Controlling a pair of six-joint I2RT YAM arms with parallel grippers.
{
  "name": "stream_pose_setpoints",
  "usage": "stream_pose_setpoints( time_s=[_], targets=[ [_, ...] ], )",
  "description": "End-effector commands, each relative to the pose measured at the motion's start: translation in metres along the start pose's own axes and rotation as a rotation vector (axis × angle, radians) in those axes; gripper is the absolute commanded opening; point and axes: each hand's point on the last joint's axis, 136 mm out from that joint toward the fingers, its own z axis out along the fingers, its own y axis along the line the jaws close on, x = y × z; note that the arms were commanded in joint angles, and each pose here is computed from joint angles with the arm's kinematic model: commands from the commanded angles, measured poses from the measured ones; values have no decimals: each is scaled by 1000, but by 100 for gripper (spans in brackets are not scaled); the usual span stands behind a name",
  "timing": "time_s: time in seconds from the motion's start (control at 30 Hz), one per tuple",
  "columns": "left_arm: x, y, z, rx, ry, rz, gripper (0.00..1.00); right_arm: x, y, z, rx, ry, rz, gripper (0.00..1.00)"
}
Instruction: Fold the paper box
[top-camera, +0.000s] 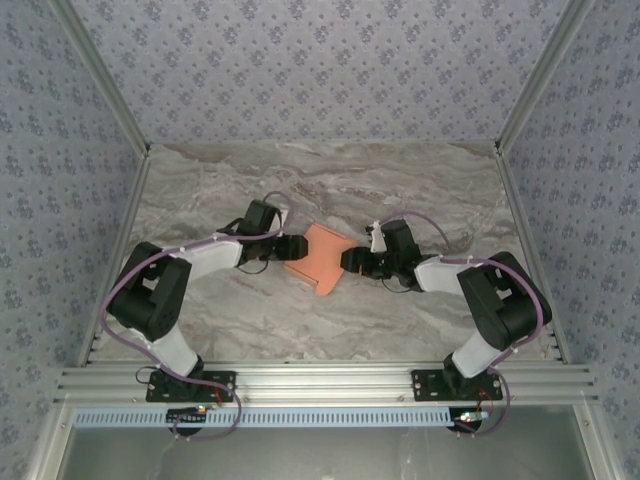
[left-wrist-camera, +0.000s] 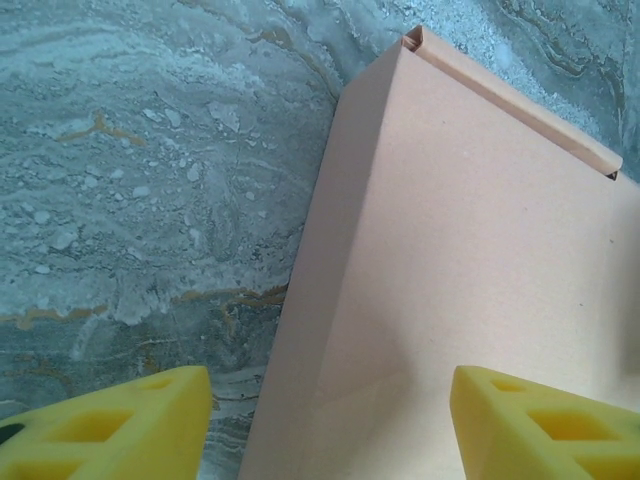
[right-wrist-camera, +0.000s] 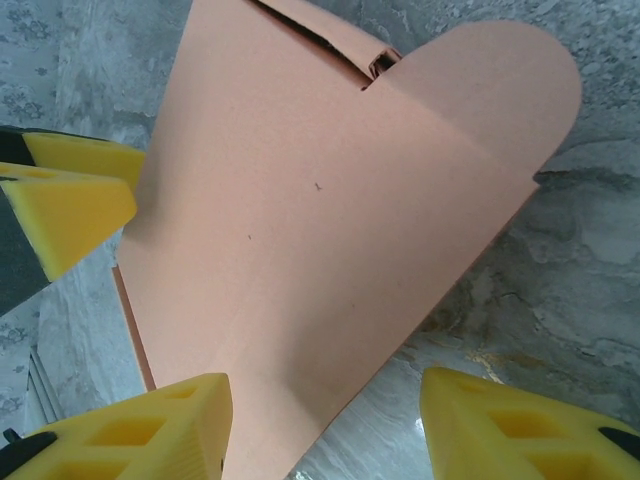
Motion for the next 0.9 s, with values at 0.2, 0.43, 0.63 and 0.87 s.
stream_pose_setpoints(
  time_s=[0.2,0.43,0.63,0.87],
  targets=[
    [-6,1,6,18,12,16,61,4,5,3,-27,-3,18,51],
    [6,2,13,52,35,-22,46,8,9,12,-59,-1,40,40],
    [21,-4,18,144,35,-113,37,-3,26,9,-159,-58,68,22],
    [28,-18,17,245,58,-150,36,-24,61,-14,-293,-153,77,9]
  ],
)
